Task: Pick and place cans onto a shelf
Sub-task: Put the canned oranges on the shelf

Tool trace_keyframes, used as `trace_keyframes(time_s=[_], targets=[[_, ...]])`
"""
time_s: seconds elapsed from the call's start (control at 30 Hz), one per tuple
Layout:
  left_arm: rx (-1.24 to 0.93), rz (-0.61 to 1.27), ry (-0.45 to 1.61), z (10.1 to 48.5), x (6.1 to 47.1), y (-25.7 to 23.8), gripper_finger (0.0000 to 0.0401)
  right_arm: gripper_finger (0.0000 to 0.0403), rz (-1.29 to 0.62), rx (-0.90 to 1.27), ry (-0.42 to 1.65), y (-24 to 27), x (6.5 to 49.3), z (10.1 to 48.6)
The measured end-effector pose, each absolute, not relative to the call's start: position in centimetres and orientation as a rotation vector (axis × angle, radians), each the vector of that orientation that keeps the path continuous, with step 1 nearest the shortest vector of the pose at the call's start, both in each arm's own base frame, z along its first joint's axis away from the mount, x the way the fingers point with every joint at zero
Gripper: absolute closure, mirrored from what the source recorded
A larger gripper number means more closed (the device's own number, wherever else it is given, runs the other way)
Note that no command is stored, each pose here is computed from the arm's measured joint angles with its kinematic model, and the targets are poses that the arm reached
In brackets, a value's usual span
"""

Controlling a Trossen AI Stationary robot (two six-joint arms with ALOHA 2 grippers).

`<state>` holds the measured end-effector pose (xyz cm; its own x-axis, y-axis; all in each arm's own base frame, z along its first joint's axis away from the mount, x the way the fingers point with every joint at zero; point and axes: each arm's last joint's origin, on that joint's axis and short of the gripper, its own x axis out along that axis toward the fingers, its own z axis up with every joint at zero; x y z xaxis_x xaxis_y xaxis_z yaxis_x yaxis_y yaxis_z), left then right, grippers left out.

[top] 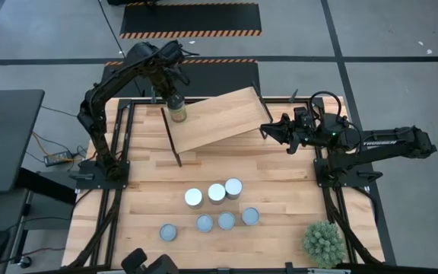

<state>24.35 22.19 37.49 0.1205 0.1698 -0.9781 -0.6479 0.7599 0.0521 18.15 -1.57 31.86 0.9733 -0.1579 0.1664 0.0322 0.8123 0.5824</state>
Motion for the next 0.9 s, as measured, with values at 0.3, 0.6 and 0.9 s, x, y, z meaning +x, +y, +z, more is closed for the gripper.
trace_keyframes(time_s=[0.3,0.6,0.9], targets=[[-0.402,0.618,1.294,38.6,23.7,21.6,0.03,0.0341,-0.103,0.608,-0.211,-1.6,18.2,31.9],[-0.297,0.592,1.117,40.1,25.2,20.7,0.0297,0.0341,-0.103,0.608,-0.211,-1.6,18.1,31.9],[-0.236,0.471,1.194,37.2,29.5,19.6,0.0221,0.0341,-0.103,0.619,-0.212,-1.6,18.1,31.9]])
